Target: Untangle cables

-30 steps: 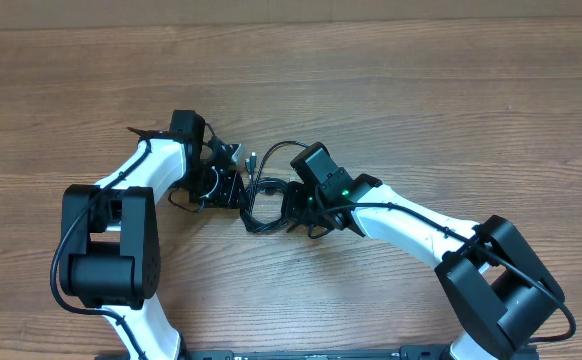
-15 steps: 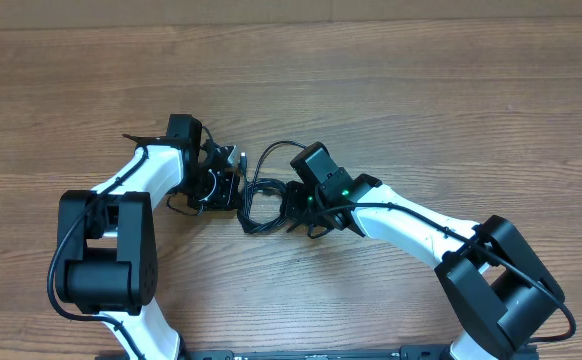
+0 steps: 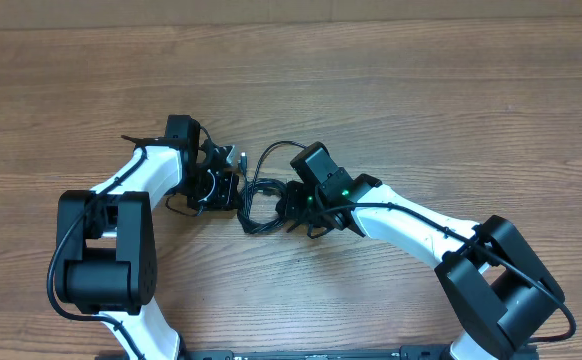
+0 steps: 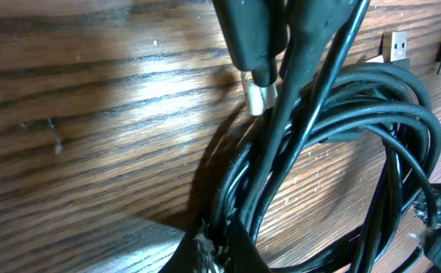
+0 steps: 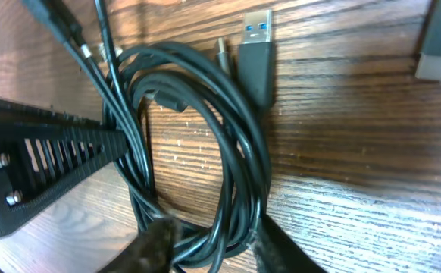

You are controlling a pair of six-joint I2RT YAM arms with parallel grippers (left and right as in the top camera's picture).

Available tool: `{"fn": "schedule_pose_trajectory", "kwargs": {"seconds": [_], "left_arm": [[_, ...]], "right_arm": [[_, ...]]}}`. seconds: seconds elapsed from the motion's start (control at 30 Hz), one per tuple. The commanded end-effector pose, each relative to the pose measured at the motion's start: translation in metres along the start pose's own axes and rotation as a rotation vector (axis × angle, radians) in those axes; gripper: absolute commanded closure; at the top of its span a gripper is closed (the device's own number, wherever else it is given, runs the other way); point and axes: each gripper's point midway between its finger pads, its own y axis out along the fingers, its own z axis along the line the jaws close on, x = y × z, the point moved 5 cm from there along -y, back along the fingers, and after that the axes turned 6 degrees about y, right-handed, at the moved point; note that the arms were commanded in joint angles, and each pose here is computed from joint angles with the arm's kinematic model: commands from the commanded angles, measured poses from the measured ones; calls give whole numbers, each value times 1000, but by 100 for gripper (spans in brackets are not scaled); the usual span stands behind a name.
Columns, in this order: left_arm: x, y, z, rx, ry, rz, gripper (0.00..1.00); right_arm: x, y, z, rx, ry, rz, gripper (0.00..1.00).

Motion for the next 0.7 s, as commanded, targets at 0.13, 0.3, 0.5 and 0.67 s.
{"fn": "schedule_pose_trajectory", "kwargs": {"seconds": [0.13, 0.3, 0.5, 0.67], "left_arm": [[-19, 23, 15, 46, -111, 77, 96], [-18, 23, 15, 46, -115, 75, 94], [-18, 23, 15, 47, -114, 75, 83], [-18, 23, 15, 47, -114, 75, 82]], "right_arm": [[-2, 1, -2, -9, -7, -3, 51], [-1, 1, -2, -9, -7, -4, 52], [0, 1, -3, -15, -6, -13, 75], [0, 1, -3, -15, -6, -13, 77]]}}
